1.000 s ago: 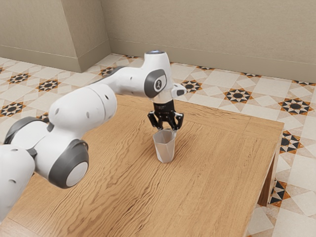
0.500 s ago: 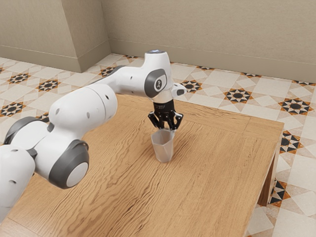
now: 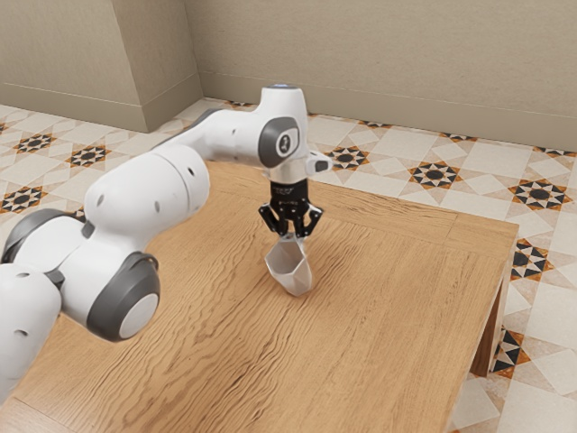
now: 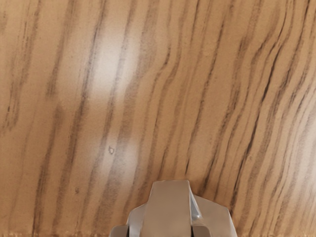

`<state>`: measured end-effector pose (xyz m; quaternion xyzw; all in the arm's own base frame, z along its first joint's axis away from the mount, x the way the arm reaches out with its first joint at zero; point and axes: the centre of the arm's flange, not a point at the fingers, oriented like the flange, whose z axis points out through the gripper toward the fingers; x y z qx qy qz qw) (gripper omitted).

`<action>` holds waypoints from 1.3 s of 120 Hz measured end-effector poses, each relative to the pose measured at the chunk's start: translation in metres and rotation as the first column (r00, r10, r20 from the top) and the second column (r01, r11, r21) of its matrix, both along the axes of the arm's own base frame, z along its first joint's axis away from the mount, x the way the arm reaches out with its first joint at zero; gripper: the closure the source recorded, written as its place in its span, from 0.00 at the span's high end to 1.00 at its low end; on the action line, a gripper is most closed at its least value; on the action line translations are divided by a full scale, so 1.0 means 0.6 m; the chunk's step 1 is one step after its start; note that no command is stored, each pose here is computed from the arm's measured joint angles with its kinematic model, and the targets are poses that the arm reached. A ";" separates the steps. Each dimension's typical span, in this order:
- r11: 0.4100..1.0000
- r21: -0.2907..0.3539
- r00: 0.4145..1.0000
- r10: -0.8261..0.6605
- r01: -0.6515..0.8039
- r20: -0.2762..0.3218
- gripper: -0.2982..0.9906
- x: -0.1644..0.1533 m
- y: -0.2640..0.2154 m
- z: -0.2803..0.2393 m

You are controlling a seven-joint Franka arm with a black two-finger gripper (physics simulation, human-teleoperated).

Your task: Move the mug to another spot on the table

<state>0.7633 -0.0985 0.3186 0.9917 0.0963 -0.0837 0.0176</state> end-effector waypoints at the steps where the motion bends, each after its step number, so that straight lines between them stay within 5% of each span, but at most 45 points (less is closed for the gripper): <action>1: 1.000 0.001 1.000 0.001 -0.001 -0.002 0.29 -0.001 0.000 0.000; 96: 0.989 0.105 0.961 0.127 -0.104 -0.245 0.20 -0.057 0.041 0.020; 156: 0.969 0.044 0.905 0.243 -0.243 -0.348 0.20 -0.085 0.171 0.034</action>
